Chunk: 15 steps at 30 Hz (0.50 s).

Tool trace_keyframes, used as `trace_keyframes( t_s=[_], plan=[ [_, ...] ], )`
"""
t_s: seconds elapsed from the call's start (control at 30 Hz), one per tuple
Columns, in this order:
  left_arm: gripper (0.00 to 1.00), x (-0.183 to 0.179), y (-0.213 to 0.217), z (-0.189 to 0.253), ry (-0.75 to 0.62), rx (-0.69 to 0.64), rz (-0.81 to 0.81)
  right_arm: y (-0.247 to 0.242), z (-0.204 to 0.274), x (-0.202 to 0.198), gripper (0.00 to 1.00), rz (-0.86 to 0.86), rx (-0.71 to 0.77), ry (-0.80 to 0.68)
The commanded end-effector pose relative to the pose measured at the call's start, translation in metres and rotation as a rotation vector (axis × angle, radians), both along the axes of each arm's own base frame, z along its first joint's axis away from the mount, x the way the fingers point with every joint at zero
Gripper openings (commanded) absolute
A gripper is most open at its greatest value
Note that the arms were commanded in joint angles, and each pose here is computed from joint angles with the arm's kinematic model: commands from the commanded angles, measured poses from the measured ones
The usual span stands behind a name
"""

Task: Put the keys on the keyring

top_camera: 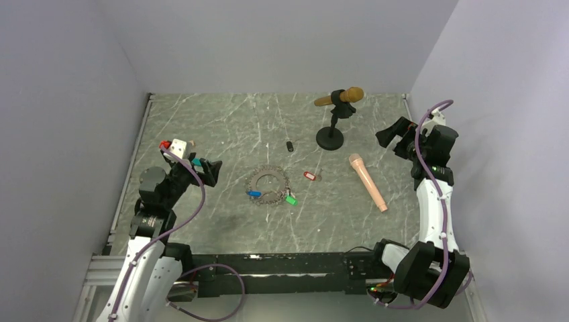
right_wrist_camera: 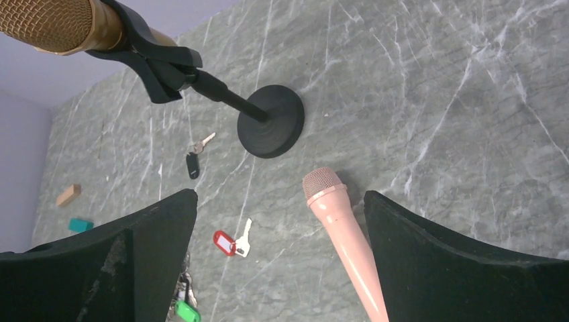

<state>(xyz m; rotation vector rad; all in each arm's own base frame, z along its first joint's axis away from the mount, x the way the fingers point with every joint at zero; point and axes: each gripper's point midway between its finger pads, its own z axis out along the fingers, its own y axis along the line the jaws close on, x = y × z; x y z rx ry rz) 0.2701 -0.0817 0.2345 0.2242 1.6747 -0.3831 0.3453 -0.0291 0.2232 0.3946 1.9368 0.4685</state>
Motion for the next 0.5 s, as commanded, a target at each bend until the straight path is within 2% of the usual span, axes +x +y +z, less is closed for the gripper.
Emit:
trace_keyframes(
  t_s=[0.0,0.1,0.23,0.37,0.47],
  plan=[
    [0.99,-0.001,-0.002,0.025,-0.063,-0.004,-0.016,-0.006,0.018,0.005,1.0,-0.022,-0.017,-0.067],
    [0.99,-0.001,-0.003,0.025,-0.061,-0.008,-0.02,0.001,0.015,0.004,1.0,0.027,-0.021,-0.072],
    [1.0,-0.001,-0.003,0.026,-0.059,-0.009,-0.023,0.024,0.014,-0.004,1.0,0.193,-0.042,-0.131],
    [0.99,-0.002,-0.004,0.027,-0.061,-0.011,-0.028,0.063,0.011,-0.023,1.0,0.49,-0.064,-0.234],
    [0.99,-0.002,-0.005,0.028,-0.062,-0.013,-0.031,0.081,0.009,-0.037,1.0,0.641,-0.072,-0.3]
  ],
)
